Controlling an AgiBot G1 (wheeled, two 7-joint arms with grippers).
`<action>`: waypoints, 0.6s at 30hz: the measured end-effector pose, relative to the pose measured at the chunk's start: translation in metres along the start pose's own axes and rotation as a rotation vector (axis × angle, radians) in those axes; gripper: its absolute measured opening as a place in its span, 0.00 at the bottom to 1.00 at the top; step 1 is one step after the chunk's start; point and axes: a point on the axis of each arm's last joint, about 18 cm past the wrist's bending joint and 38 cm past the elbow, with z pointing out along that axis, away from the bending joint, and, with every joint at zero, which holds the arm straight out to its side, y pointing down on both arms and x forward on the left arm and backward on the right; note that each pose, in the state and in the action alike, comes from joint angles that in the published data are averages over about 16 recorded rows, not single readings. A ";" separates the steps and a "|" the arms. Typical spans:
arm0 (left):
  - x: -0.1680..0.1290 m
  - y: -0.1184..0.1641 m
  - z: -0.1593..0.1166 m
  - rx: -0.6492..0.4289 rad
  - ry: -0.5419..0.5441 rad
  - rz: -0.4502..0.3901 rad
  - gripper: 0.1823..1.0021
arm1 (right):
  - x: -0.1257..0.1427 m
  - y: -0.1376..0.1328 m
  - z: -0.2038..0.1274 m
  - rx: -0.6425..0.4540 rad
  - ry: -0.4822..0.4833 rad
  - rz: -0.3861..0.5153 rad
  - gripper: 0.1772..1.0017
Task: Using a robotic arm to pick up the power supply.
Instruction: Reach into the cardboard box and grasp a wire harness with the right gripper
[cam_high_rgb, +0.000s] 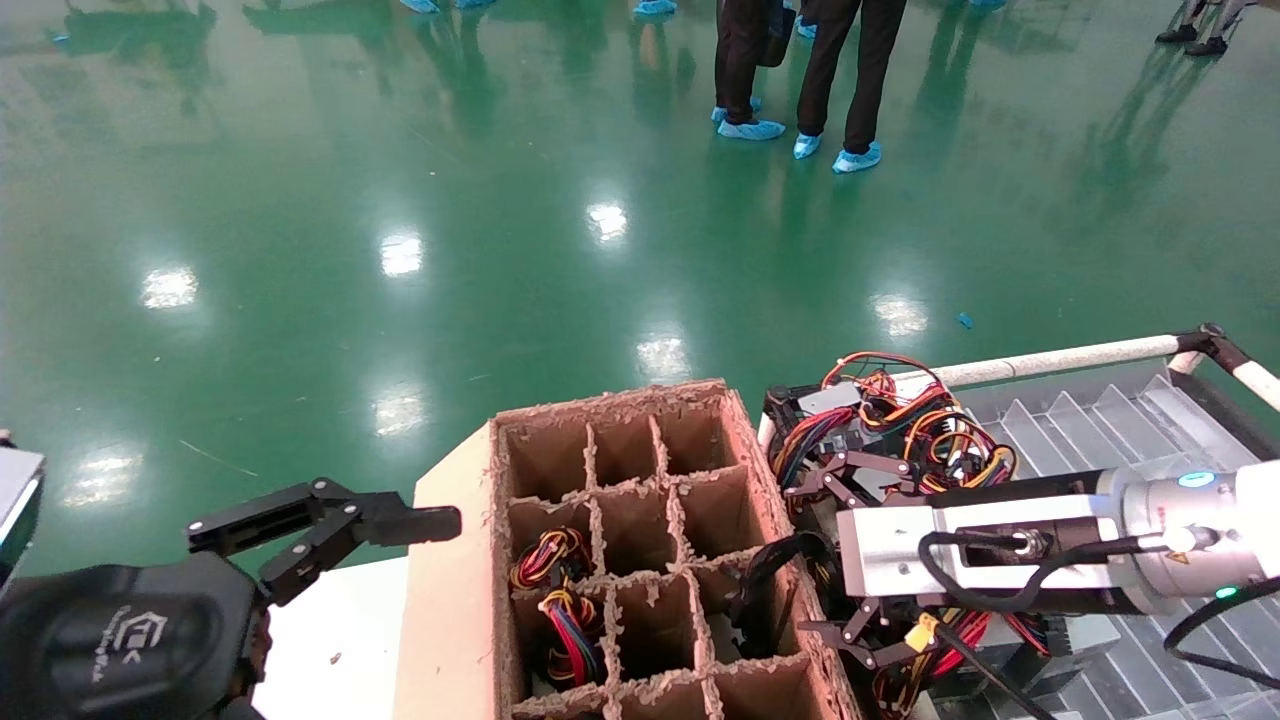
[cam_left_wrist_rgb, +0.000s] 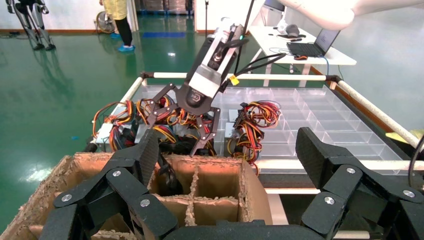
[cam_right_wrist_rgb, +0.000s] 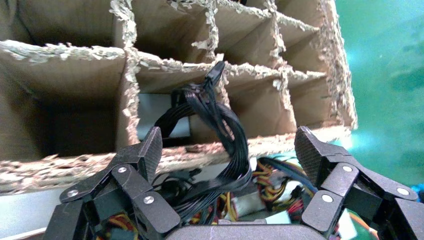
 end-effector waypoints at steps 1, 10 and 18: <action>0.000 0.000 0.000 0.000 0.000 0.000 1.00 | 0.000 0.000 0.002 -0.005 -0.002 -0.015 0.88; 0.000 0.000 0.000 0.000 0.000 0.000 1.00 | 0.005 -0.008 0.021 -0.031 -0.006 -0.140 0.93; 0.000 0.000 0.000 0.000 0.000 0.000 1.00 | 0.010 -0.020 0.031 -0.035 -0.022 -0.244 0.86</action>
